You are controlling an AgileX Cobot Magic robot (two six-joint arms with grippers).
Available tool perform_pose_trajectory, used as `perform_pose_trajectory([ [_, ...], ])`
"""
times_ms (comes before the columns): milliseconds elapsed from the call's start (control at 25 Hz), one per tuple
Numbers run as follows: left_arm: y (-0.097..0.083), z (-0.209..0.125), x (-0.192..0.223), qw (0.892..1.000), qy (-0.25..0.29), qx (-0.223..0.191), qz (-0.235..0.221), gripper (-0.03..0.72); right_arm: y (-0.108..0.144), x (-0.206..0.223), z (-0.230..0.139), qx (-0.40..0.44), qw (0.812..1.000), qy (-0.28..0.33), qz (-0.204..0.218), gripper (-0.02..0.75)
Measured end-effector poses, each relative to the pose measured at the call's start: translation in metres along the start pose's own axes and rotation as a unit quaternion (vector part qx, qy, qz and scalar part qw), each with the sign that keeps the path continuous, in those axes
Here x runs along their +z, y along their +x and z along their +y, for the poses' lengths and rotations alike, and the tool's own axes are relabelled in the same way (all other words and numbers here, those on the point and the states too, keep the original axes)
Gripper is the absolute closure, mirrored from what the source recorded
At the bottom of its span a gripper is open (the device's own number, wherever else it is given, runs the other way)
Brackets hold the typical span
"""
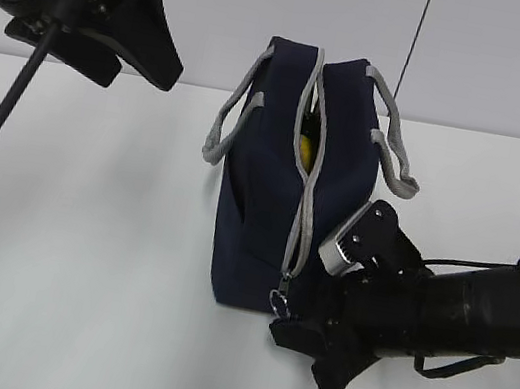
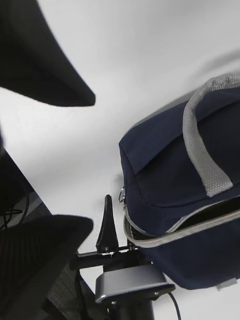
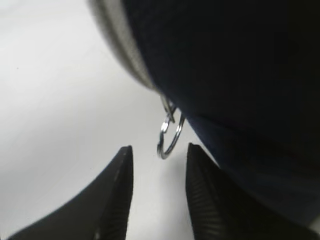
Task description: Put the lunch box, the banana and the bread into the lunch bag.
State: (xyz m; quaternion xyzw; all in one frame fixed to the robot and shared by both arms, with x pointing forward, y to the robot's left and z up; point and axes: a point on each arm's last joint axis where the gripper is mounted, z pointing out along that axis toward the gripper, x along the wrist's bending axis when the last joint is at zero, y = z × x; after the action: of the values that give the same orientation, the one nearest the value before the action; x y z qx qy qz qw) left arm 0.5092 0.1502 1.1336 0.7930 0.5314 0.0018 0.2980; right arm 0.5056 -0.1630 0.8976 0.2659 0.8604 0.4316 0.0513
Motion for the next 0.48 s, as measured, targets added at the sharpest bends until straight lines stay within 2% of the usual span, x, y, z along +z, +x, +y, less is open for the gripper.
perform_pose_trajectory([
  [120,0.0001,0.0000,0.0000,1.000,0.000,0.000,0.001,0.221,-0.0020,0.0006,0.0050,-0.005,1.000,-0.009,0.001,0.517],
  [400,0.0001,-0.0001,0.0000,1.000,0.001,0.000,0.001,0.224,-0.0059,0.0011,0.0077,-0.009,1.000,-0.006,-0.010,0.531],
  [480,0.0001,-0.0001,0.0000,1.000,0.001,0.000,0.001,0.225,-0.0062,0.0011,0.0077,-0.010,1.000,-0.005,-0.011,0.569],
])
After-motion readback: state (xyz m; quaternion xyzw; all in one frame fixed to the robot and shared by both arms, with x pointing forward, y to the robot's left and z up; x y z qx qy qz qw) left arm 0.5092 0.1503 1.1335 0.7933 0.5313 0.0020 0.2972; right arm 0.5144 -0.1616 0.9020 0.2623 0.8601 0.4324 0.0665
